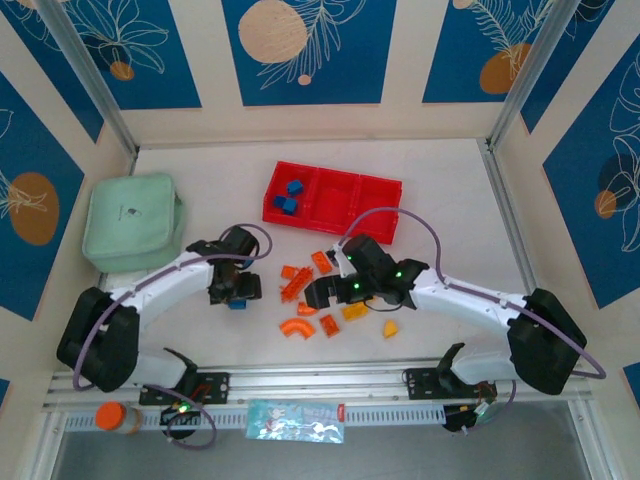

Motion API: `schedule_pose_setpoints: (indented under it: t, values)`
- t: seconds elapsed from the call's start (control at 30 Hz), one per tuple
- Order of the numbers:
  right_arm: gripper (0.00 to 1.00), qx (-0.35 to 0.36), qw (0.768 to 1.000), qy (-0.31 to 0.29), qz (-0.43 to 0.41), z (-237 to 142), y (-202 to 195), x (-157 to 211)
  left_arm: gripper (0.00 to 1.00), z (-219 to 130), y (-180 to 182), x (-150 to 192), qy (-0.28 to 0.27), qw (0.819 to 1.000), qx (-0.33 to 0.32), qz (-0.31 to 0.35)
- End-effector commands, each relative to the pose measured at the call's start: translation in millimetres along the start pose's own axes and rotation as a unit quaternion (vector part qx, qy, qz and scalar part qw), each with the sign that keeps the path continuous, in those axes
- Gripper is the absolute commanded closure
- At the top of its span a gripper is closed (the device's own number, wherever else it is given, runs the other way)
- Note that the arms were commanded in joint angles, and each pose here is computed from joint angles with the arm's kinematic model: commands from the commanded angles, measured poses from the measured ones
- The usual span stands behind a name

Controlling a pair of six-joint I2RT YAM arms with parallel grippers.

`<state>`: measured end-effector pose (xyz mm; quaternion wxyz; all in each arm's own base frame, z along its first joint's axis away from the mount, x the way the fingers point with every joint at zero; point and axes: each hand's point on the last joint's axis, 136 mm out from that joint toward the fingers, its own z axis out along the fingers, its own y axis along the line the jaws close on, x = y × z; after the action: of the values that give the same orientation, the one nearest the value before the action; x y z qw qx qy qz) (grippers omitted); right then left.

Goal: Sort the legos into containers by color
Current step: Place the lego in the container, then pick up the lego from the bottom-left of the table.

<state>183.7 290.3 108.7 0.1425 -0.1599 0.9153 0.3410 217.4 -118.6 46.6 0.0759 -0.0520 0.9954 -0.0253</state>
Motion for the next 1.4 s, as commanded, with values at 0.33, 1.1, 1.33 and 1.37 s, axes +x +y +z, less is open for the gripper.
schedule_pose_setpoints:
  t: [0.33,1.1,1.33,1.37]
  values:
    - [0.01,-0.001,1.0,-0.014,0.01,-2,8,-18,0.44,18,5,2,0.01,1.0,-0.021,0.008]
    - [0.01,-0.032,0.999,-0.007,0.012,-10,10,-33,0.39,11,18,46,0.031,0.997,0.014,-0.07]
    - [0.01,-0.045,0.999,-0.003,0.019,-9,7,-41,0.55,11,15,42,0.031,0.997,0.016,-0.062]
    - [0.01,-0.045,0.999,-0.004,0.019,-9,7,-41,0.57,12,16,43,0.031,0.997,0.013,-0.062]
